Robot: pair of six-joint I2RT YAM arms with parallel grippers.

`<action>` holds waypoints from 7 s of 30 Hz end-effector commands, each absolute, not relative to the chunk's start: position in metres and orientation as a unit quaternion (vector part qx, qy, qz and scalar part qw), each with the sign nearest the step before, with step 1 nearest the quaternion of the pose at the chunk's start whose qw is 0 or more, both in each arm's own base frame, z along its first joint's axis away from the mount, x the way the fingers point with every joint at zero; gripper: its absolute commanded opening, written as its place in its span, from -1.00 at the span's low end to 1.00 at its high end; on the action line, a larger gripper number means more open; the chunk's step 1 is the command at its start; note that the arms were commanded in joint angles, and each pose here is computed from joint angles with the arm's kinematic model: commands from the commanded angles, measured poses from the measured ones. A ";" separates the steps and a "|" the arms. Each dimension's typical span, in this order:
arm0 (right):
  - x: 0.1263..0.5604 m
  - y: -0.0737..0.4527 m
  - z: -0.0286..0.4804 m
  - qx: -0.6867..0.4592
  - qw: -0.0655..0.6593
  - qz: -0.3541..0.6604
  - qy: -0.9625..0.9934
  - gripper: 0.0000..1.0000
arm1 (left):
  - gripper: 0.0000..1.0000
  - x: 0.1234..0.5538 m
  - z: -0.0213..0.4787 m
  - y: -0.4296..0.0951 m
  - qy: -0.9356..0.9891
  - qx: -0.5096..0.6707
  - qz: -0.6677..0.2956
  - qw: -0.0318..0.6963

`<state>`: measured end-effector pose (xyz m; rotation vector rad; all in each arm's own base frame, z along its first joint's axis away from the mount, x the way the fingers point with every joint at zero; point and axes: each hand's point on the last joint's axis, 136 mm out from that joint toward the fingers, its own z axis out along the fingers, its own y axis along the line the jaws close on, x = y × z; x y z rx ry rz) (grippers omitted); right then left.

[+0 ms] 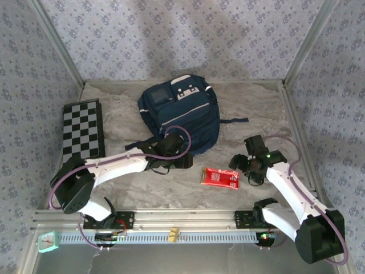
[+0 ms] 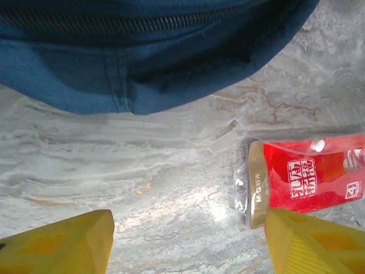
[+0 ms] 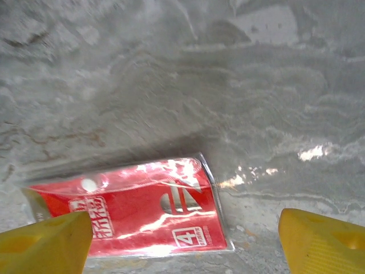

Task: Pack the student bag
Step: Move the personal item to the bottom-center of the table, then pick up the personal item from the bottom-center of the table, then open the student bag at the top-center of the table, then place the personal item in the student bag.

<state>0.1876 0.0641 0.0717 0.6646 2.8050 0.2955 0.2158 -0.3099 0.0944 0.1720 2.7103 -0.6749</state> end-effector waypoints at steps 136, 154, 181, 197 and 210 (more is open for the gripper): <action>0.269 0.071 0.235 0.206 0.288 0.431 0.830 -1.00 | 0.42 0.394 0.176 -0.357 0.819 0.395 -0.050 0.413; 0.273 0.069 0.237 0.205 0.288 0.435 0.828 -1.00 | -0.02 0.436 0.182 -0.327 0.844 0.321 -0.035 0.428; 0.286 0.087 0.247 0.200 0.302 0.440 0.822 -1.00 | -1.00 0.415 0.228 -0.336 0.863 0.246 -0.114 0.427; 0.352 0.090 0.254 0.264 0.457 0.340 0.778 -1.00 | -1.00 0.360 0.270 -0.394 0.890 0.075 -0.225 0.389; 0.395 0.147 0.229 0.279 0.493 0.301 0.767 -0.94 | -1.00 0.365 0.269 -0.402 0.892 0.040 -0.239 0.381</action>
